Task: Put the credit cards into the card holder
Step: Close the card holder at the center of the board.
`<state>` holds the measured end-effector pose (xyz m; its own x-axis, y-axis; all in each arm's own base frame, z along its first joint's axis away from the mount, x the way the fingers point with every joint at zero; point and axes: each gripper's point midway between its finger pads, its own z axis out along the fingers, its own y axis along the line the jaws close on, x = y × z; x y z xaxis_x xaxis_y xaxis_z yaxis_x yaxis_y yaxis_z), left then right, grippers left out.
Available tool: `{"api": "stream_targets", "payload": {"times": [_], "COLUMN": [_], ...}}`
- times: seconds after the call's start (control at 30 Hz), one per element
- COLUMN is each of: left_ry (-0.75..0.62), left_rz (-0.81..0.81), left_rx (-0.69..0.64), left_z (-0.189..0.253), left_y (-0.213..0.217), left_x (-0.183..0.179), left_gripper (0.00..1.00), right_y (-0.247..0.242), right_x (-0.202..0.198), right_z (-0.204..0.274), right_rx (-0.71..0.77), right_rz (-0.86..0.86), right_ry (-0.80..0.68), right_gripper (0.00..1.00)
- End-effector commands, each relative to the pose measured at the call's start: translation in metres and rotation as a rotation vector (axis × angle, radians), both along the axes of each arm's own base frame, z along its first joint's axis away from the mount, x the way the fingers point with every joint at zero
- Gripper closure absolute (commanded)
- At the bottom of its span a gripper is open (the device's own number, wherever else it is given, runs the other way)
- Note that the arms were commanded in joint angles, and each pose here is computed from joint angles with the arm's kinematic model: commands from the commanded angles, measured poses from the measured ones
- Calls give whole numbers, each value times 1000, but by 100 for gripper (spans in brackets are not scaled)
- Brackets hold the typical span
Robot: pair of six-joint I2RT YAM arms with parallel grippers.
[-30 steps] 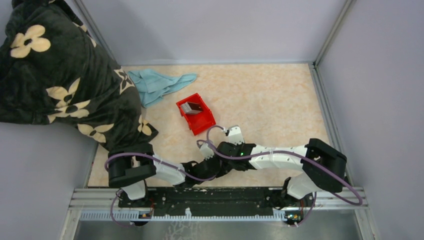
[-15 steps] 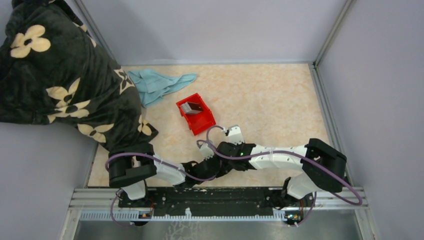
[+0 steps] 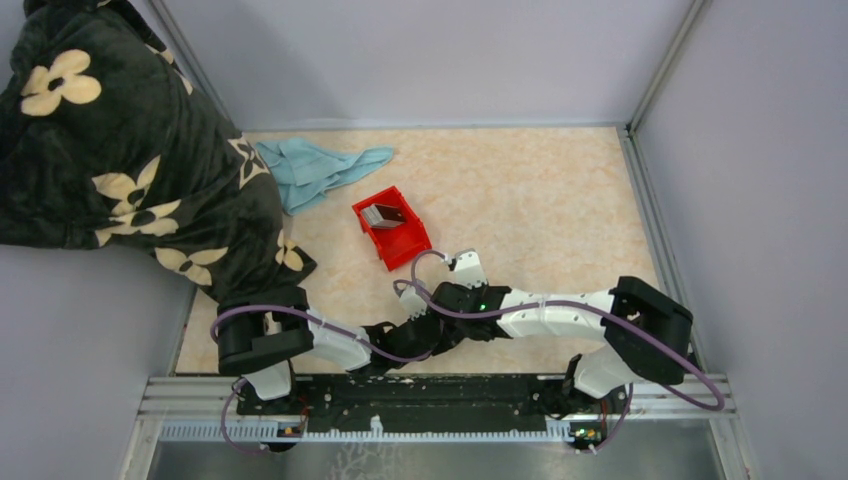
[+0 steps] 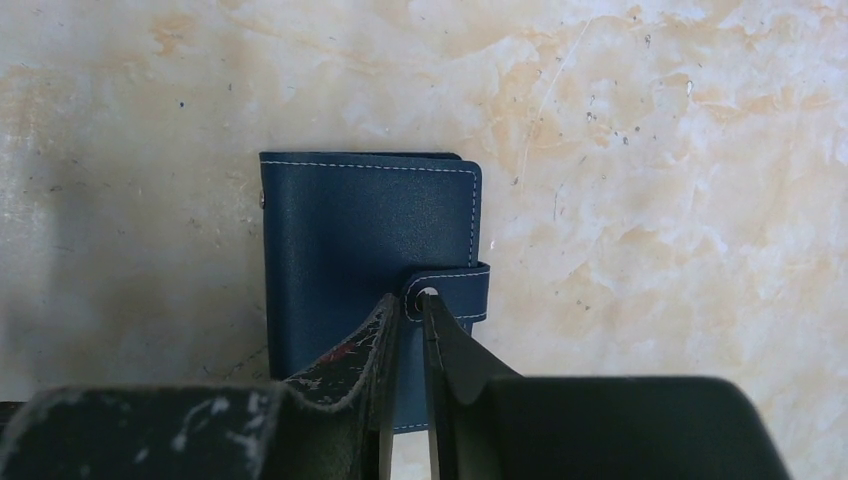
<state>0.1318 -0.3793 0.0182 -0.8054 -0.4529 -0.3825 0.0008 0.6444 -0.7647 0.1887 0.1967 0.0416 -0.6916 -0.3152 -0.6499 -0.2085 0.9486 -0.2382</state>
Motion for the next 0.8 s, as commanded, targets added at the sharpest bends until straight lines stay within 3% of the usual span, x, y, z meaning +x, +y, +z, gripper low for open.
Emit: {"api": "stream_targets", "payload": {"times": [0.0,0.2,0.77], "left_ry": [103,98,86], "left_rz": [-47,-51,-55], "left_rx": [397,402,410], "left_z": [-88,-88,-86], "left_y": [79,78,77], "left_x": [-24,-24,-22], "left_gripper": [66,66,66], "right_y": [14,12,18], "right_x": [9,9,8], "right_z": [15,15,21], "right_rx": [33,14,21], "right_rz": [-1,-3,20], "right_ry": [-46,-42,-28], "right_gripper": [87,99,100]}}
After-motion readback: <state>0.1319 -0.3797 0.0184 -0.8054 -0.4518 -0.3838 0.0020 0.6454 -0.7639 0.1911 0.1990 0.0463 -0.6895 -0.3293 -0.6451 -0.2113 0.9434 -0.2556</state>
